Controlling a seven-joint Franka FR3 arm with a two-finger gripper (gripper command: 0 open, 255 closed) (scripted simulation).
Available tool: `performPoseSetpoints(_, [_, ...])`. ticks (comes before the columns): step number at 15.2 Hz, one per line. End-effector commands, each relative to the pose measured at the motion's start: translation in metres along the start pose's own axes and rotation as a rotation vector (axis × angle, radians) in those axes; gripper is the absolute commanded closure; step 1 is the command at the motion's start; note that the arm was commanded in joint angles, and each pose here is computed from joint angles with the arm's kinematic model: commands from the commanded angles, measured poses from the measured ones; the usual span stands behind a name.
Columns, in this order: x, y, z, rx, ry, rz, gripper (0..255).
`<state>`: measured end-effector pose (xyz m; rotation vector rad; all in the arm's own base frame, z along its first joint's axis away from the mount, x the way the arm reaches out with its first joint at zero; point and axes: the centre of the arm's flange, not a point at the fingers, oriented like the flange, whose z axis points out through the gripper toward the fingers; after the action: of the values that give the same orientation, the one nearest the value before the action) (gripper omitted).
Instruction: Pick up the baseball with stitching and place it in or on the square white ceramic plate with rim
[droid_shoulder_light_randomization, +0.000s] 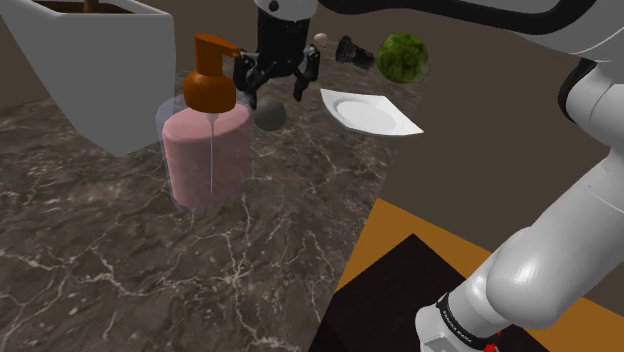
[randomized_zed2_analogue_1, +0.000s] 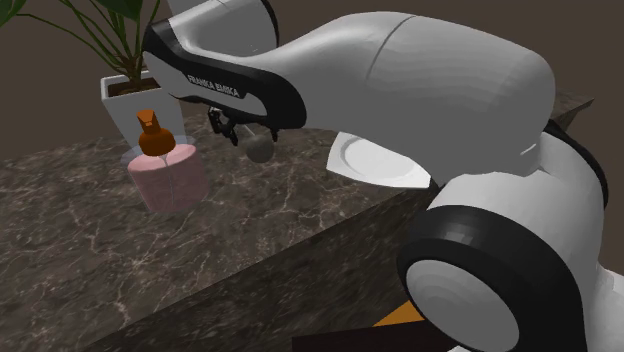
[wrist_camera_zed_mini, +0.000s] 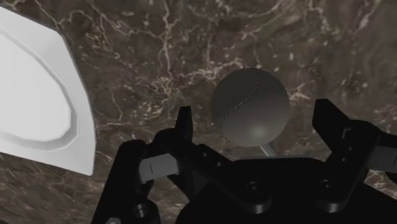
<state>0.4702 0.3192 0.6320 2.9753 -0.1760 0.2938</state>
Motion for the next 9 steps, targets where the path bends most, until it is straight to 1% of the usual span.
performPoseSetpoints(1, [0.001, -0.003, 0.009, -0.002, 0.002, 0.002, 0])
performPoseSetpoints(6, [0.001, -0.003, 0.033, -0.002, 0.002, 0.002, 0])
performPoseSetpoints(9, [0.002, -0.003, 0.033, -0.002, 0.002, 0.002, 0])
